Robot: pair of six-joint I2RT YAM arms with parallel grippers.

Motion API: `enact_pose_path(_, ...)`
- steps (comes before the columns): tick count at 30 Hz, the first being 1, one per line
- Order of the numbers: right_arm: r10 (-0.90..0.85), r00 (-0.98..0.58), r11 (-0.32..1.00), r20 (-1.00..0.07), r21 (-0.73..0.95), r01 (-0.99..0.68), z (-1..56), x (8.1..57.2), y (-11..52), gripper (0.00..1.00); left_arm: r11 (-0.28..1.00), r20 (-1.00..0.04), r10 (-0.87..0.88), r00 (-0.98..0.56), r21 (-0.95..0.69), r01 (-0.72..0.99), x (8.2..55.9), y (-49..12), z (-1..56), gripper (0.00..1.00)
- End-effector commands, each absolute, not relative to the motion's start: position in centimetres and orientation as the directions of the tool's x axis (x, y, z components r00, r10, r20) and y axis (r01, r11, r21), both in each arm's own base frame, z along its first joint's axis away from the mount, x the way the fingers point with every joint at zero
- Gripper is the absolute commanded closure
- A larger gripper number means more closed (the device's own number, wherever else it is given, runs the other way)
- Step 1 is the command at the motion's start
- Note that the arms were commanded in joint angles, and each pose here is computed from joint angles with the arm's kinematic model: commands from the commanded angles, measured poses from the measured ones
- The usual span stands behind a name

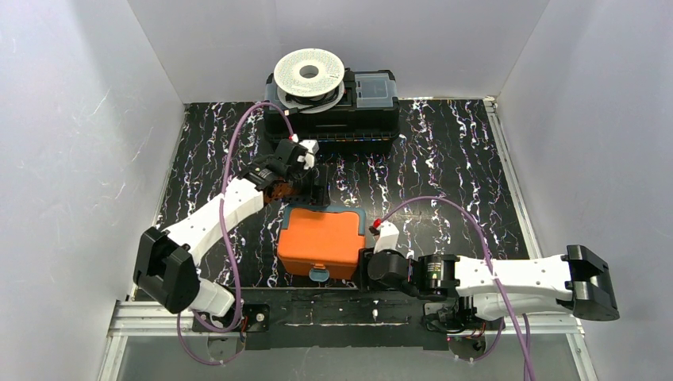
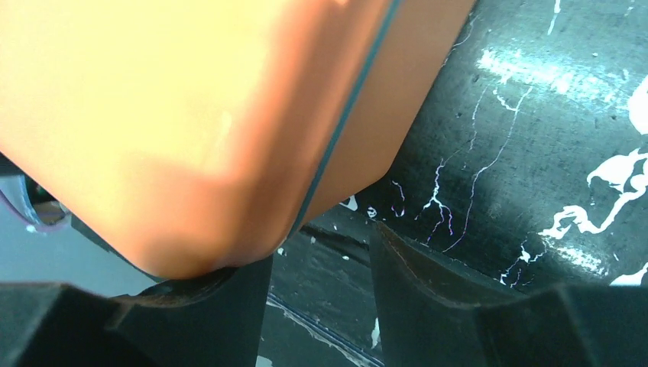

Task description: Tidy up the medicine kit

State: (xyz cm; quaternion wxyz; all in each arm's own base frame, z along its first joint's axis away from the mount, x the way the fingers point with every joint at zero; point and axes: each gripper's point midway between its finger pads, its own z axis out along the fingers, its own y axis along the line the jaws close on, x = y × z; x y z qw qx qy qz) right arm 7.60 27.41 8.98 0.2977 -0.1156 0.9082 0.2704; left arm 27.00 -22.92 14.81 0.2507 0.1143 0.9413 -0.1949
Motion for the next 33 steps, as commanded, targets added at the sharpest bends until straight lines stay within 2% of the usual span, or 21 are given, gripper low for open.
enact_pose_path(1,0.204,-0.730,0.828,-0.652,0.513,-0.226,12.8,10.8,28.2,0.42,0.909,-0.454,0.109,-0.884,-0.315,0.273,24.2,-20.8,14.0,0.26)
enact_pose_path(12,0.312,-0.655,0.826,-0.688,0.537,-0.171,15.6,14.0,29.0,0.37,0.922,-0.430,0.071,-0.900,-0.316,0.223,22.4,-19.1,13.7,0.26)
enact_pose_path(19,0.352,-0.665,0.796,-0.658,0.584,-0.156,16.5,16.3,29.9,0.37,0.931,-0.423,0.051,-0.905,-0.307,0.196,21.3,-17.9,13.7,0.24)
enact_pose_path(33,0.184,-0.732,0.766,-0.656,0.562,-0.312,17.9,19.9,34.7,0.37,0.959,-0.436,-0.031,-0.899,-0.267,0.097,18.3,-14.2,13.9,0.22)
